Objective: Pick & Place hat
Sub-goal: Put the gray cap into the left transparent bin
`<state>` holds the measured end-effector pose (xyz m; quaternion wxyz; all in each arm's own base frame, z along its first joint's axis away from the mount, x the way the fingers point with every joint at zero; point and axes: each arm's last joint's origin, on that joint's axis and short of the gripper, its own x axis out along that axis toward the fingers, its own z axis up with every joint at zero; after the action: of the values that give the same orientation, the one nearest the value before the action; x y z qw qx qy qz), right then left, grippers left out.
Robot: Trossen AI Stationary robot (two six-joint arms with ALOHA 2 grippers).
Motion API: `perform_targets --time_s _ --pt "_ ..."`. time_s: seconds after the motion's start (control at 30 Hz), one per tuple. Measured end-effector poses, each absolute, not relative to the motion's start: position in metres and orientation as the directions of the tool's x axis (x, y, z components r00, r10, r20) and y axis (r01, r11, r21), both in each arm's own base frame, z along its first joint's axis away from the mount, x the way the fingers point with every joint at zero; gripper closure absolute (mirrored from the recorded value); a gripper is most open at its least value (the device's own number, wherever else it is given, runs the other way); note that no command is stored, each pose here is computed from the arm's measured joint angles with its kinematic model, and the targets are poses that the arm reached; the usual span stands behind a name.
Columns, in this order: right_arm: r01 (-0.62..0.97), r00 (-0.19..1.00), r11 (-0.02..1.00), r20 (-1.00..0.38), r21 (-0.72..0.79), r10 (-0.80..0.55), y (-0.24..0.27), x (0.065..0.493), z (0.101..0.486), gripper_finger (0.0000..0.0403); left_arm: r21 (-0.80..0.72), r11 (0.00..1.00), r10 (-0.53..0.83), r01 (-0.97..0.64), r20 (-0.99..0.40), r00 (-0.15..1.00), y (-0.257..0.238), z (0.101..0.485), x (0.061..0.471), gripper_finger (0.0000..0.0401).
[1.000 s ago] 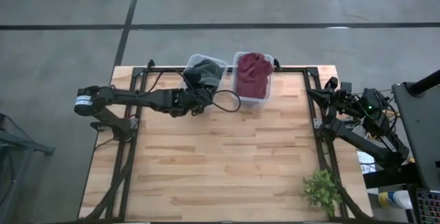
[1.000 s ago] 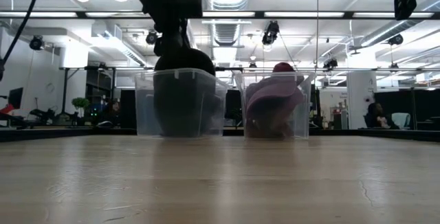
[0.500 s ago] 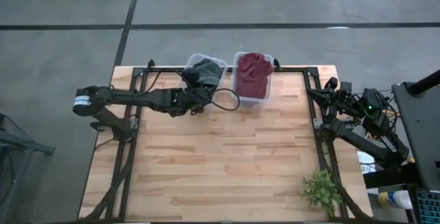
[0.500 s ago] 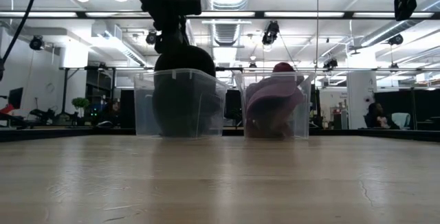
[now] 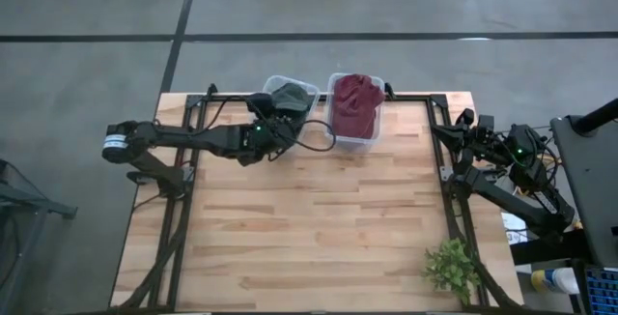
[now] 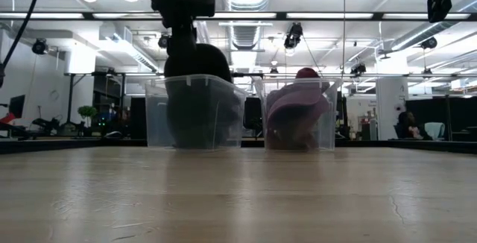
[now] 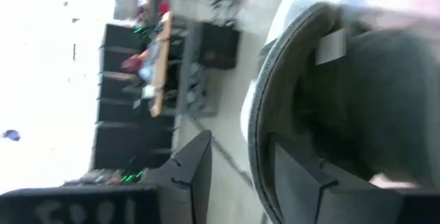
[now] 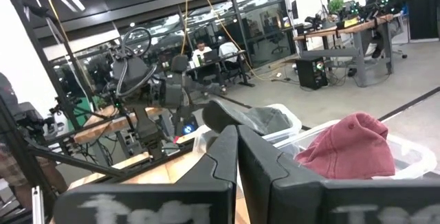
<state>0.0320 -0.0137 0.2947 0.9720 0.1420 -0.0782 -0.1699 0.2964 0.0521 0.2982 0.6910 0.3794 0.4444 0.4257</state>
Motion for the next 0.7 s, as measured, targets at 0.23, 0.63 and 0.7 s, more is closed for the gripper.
perform_targets --time_s 0.23,0.63,0.7 --pt "0.308 0.930 0.902 0.104 0.302 -0.352 -0.014 0.032 0.295 0.0394 0.903 0.309 0.938 -0.297 -0.239 0.250 0.039 0.313 0.300 0.0261" --pt "0.307 0.930 0.901 0.104 0.305 -0.352 -0.014 0.032 0.295 0.0394 0.875 0.324 0.923 -0.360 -0.208 0.323 0.022 0.345 0.304 0.0261" --pt "0.307 0.930 0.902 0.104 0.305 -0.352 -0.014 0.032 0.295 0.0394 0.849 0.364 0.903 -0.384 -0.221 0.367 0.020 0.354 0.306 0.0261"
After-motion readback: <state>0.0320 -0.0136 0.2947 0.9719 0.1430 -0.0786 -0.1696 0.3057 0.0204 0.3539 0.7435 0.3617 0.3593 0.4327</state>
